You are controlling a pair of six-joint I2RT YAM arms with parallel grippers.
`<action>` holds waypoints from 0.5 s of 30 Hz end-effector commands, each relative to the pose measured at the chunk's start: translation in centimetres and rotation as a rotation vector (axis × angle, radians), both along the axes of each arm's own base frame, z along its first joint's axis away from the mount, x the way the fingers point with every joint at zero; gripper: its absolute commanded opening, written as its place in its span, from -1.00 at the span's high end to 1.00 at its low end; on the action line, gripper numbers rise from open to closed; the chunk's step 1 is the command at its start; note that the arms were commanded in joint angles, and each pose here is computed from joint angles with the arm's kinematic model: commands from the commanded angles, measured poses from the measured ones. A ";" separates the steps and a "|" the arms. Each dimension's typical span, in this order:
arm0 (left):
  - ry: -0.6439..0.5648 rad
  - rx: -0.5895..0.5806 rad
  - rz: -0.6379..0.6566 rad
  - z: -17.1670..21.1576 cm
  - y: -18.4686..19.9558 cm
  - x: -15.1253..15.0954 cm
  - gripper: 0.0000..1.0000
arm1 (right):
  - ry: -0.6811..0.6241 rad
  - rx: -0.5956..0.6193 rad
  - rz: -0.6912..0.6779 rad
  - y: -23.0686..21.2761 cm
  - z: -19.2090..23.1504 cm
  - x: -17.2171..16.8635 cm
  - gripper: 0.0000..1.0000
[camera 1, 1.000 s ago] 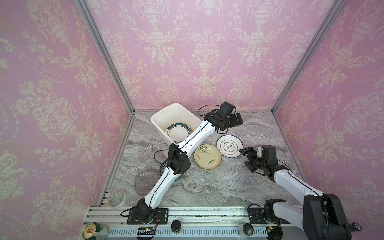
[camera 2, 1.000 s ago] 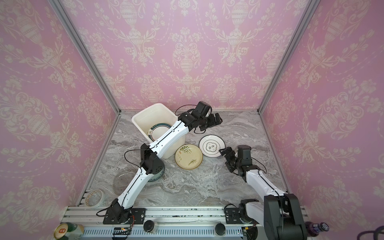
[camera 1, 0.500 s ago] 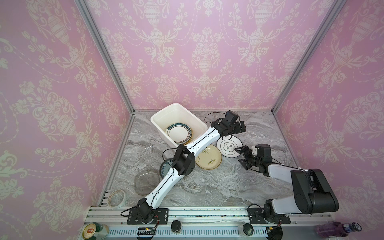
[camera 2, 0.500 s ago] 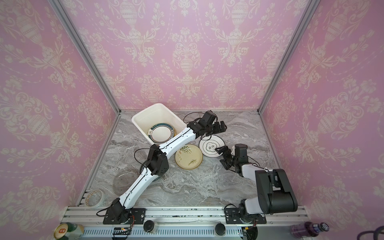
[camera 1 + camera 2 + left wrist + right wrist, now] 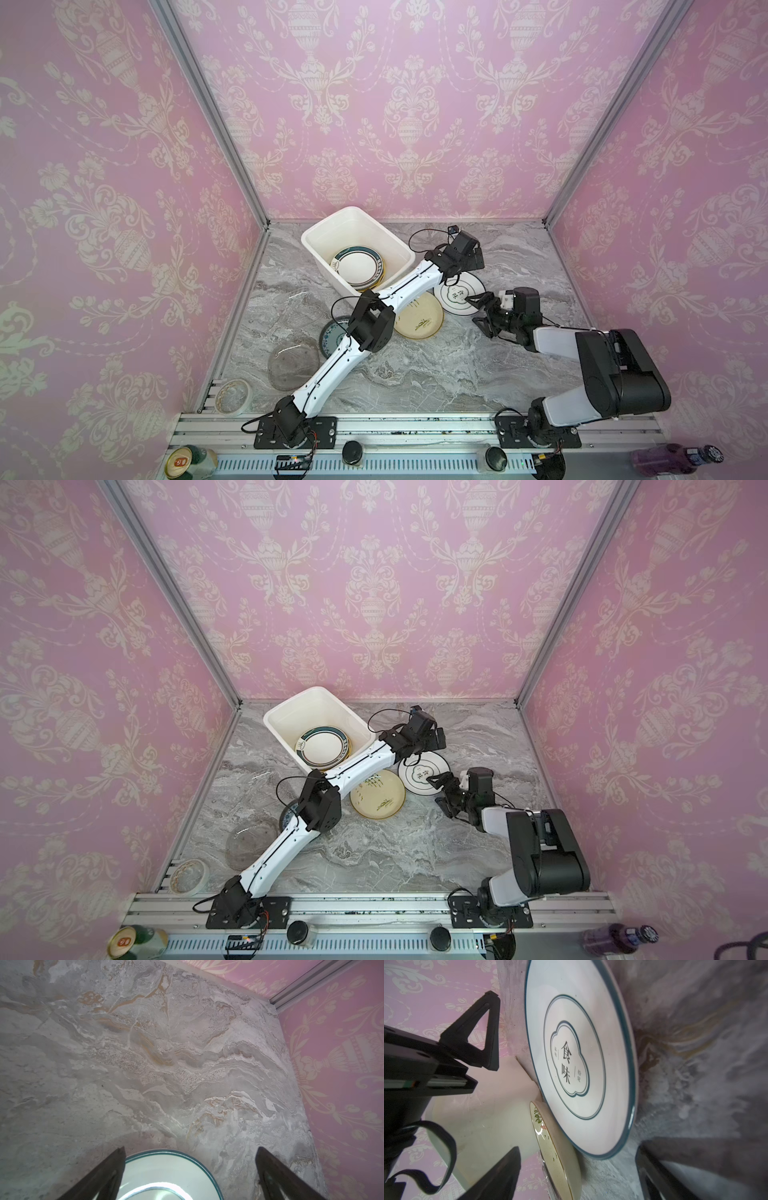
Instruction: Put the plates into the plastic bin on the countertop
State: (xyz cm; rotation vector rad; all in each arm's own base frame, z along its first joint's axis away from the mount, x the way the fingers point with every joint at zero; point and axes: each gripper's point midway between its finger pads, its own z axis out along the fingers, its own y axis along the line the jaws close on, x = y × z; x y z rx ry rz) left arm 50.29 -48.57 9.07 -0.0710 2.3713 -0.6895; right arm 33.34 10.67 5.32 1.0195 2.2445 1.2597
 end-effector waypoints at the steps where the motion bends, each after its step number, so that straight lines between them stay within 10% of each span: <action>1: 0.021 0.060 0.058 -3.2 1.0 0.2 -0.99 | 0.003 0.020 0.012 0.2 -0.2 -0.1 -0.74; 15: 0.059 0.093 0.101 -5.9 1.8 0.4 -0.99 | -0.027 0.076 0.027 0.9 -0.1 0.6 -0.68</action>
